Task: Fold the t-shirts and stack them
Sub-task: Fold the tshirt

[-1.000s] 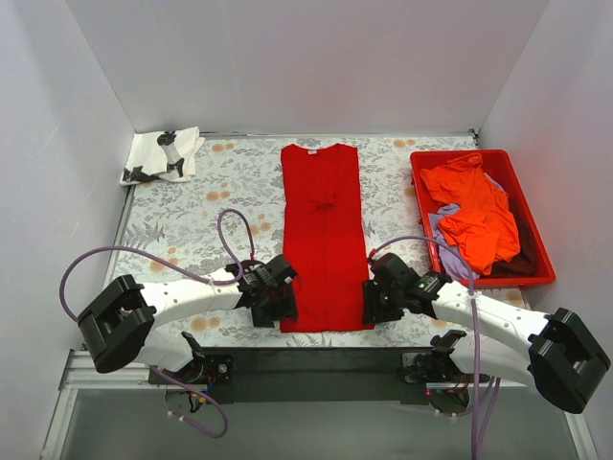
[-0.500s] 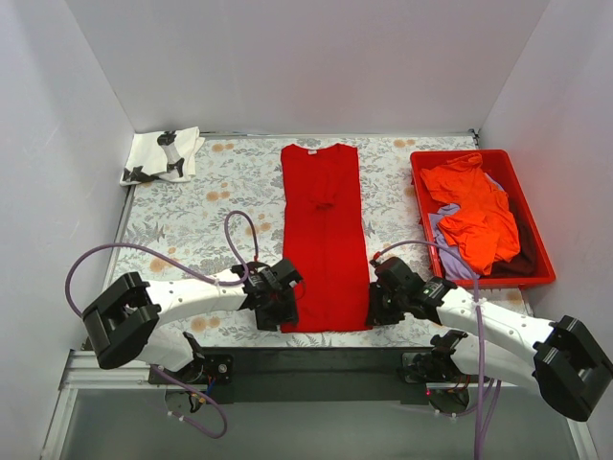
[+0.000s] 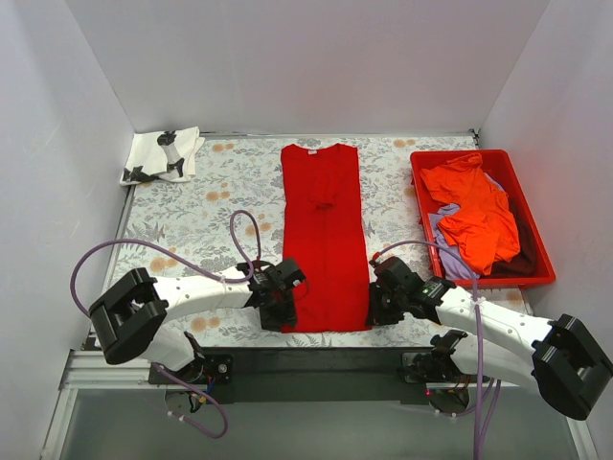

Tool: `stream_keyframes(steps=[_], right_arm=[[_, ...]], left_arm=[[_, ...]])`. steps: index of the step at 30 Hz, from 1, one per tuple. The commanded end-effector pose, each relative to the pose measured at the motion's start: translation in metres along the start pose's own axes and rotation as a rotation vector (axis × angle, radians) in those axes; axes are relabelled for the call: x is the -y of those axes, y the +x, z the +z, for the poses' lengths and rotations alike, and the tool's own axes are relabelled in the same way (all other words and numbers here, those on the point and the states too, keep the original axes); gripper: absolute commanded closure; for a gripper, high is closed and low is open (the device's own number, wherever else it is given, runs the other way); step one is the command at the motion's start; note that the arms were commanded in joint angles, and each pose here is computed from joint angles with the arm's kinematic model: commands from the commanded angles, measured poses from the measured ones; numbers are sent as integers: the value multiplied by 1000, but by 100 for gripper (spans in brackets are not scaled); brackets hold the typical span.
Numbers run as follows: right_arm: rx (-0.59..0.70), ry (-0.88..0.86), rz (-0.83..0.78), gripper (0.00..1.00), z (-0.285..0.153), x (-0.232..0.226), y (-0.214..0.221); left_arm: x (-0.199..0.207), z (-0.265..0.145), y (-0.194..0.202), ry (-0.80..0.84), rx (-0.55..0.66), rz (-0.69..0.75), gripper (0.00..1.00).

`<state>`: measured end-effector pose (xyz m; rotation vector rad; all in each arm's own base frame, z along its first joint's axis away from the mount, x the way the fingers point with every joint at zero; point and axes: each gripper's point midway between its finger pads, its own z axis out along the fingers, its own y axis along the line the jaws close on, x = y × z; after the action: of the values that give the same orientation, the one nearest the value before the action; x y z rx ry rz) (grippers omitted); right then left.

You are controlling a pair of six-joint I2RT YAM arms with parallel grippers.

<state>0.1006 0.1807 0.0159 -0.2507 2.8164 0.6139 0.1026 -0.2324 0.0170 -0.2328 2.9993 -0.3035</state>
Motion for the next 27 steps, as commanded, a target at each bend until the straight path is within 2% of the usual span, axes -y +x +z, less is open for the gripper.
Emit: stream_keyframes(steps=[1, 4, 5, 8, 10, 14, 17, 19, 22, 25, 27], right_arm=[[-110, 123, -7, 86, 3, 34, 32], [-112, 126, -11, 94, 3, 35, 33], [-112, 127, -12, 98, 3, 35, 33], [-133, 119, -20, 99, 2, 34, 36], [-161, 104, -26, 99, -1, 30, 41], [-238, 68, -56, 99, -11, 18, 63], [-271, 39, -73, 99, -22, 9, 77], [-226, 28, -78, 99, -29, 2, 67], [-122, 65, -113, 99, -38, -3, 33], [-63, 118, -130, 99, -41, 2, -1], [45, 194, -140, 99, -47, 6, -41]], left_arm=[[-15, 10, 0, -72, 21, -2, 62], [-19, 13, -1, -94, 29, 0, 71], [-23, 16, 0, -110, 25, 0, 81], [-31, 18, 7, -144, -2, 12, 100], [-33, 17, 15, -152, -25, 34, 100], [-48, 7, 58, -238, -88, 129, 100], [-60, 2, 83, -292, -124, 148, 100], [-52, -5, 82, -257, -116, 138, 100], [-30, -21, 56, -190, -24, 113, 100], [-13, -34, 10, -126, 55, 81, 100], [-10, -40, -29, -113, 123, 63, 100]])
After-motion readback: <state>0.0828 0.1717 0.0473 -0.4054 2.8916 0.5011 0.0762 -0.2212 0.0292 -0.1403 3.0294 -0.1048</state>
